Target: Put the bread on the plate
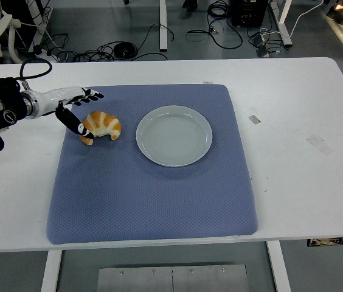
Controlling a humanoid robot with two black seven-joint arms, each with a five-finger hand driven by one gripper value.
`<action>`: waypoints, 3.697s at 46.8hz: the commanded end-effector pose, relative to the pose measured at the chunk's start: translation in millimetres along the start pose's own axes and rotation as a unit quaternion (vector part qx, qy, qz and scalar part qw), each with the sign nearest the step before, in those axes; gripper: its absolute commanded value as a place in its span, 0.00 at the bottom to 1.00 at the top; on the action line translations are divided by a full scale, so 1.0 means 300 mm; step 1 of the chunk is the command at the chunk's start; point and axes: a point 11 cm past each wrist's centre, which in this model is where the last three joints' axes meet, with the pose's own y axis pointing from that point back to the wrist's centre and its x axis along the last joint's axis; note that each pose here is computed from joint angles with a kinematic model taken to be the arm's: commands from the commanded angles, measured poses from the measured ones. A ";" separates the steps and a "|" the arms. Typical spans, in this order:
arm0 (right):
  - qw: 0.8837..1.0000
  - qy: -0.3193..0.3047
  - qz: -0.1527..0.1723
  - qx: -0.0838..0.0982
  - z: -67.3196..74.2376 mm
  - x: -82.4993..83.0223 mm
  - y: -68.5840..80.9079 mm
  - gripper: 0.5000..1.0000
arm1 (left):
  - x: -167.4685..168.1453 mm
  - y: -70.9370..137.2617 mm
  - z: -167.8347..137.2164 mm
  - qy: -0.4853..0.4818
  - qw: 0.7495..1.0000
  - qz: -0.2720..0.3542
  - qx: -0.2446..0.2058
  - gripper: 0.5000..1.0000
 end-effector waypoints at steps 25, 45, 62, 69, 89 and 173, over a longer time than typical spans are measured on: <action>1.000 0.000 0.000 0.000 0.000 0.000 0.000 1.00 | -0.036 -0.026 0.027 -0.001 1.000 -0.002 -0.006 0.85; 1.000 0.000 0.000 0.000 0.000 0.000 0.000 1.00 | -0.046 -0.043 0.035 -0.003 1.000 0.013 -0.007 0.42; 1.000 0.000 0.000 0.000 0.000 0.000 0.000 1.00 | -0.042 -0.046 0.053 -0.005 1.000 0.014 -0.012 0.13; 1.000 0.000 0.000 0.000 0.000 0.000 0.000 1.00 | 0.012 -0.033 0.086 -0.010 0.999 0.027 -0.017 0.14; 1.000 0.000 0.000 0.000 0.000 0.000 0.000 1.00 | 0.070 -0.025 0.153 -0.005 0.999 0.045 -0.027 0.16; 1.000 0.000 0.000 0.000 0.000 0.000 0.000 1.00 | -0.181 -0.161 0.487 -0.080 0.992 -0.027 -0.098 0.24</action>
